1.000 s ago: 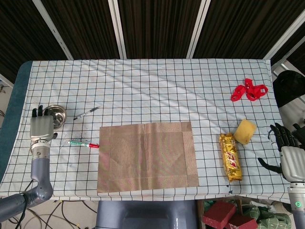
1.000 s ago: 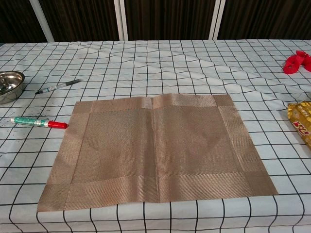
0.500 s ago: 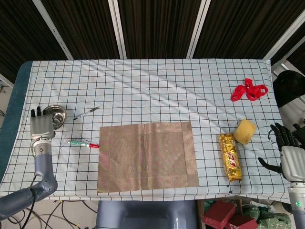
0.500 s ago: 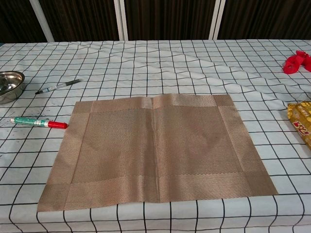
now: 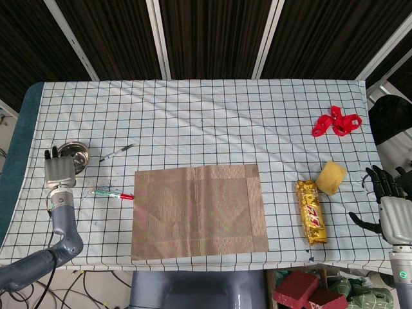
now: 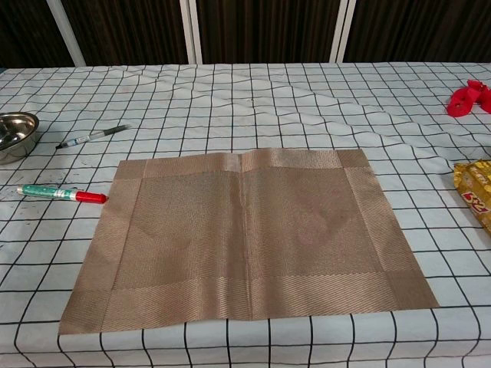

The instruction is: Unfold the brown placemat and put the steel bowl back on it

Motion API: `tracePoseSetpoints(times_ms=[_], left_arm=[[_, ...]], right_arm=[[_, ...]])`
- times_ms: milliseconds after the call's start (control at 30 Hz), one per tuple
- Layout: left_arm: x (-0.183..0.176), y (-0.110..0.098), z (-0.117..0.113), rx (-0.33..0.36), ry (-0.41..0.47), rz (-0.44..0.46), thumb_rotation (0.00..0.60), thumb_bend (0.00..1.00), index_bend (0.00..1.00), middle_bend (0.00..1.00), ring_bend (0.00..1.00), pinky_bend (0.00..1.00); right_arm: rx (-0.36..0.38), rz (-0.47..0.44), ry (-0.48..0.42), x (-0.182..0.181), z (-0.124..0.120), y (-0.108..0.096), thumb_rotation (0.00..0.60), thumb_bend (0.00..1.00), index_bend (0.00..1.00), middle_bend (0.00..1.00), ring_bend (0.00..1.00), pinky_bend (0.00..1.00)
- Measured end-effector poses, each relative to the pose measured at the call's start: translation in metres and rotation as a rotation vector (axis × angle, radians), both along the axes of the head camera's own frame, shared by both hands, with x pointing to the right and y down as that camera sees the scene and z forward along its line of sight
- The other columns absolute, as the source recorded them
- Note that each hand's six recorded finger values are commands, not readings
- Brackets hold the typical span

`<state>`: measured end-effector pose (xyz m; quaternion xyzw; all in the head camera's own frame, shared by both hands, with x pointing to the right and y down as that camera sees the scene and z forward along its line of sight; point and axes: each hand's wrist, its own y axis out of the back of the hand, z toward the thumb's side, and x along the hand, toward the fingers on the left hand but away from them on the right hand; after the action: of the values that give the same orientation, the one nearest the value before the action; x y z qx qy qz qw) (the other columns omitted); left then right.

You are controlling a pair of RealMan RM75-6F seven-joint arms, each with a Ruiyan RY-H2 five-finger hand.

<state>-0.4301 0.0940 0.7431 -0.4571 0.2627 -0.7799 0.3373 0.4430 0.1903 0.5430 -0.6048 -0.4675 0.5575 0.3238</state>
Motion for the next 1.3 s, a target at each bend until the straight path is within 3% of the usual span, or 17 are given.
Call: tracePoseSetpoints(times_ms=[333, 733, 1033, 1300], left_arm=[[0.002, 0.001, 0.004, -0.006, -0.007, 0.018, 0.600, 0.46, 0.65, 0.25, 0.04, 0.09], [0.007, -0.002, -0.003, 0.034, 0.017, 0.038, 0.600, 0.50, 0.67, 0.27, 0.05, 0.10], [0.040, -0.016, -0.036, 0.157, 0.121, 0.141, 0.600, 0.50, 0.67, 0.28, 0.05, 0.10], [0.103, -0.012, -0.071, 0.213, 0.295, 0.287, 0.600, 0.50, 0.67, 0.27, 0.05, 0.10]], right_arm=[[-0.001, 0.001, -0.002, 0.000, 0.000, 0.000, 0.600, 0.13, 0.00, 0.00, 0.00, 0.17], [-0.001, 0.000, -0.005, 0.000, 0.000, 0.000, 0.600, 0.13, 0.00, 0.00, 0.00, 0.17], [-0.002, 0.001, -0.007, 0.000, 0.000, 0.000, 0.600, 0.13, 0.00, 0.00, 0.00, 0.17], [-0.002, 0.000, -0.005, 0.000, 0.000, 0.000, 0.600, 0.13, 0.00, 0.00, 0.00, 0.17]])
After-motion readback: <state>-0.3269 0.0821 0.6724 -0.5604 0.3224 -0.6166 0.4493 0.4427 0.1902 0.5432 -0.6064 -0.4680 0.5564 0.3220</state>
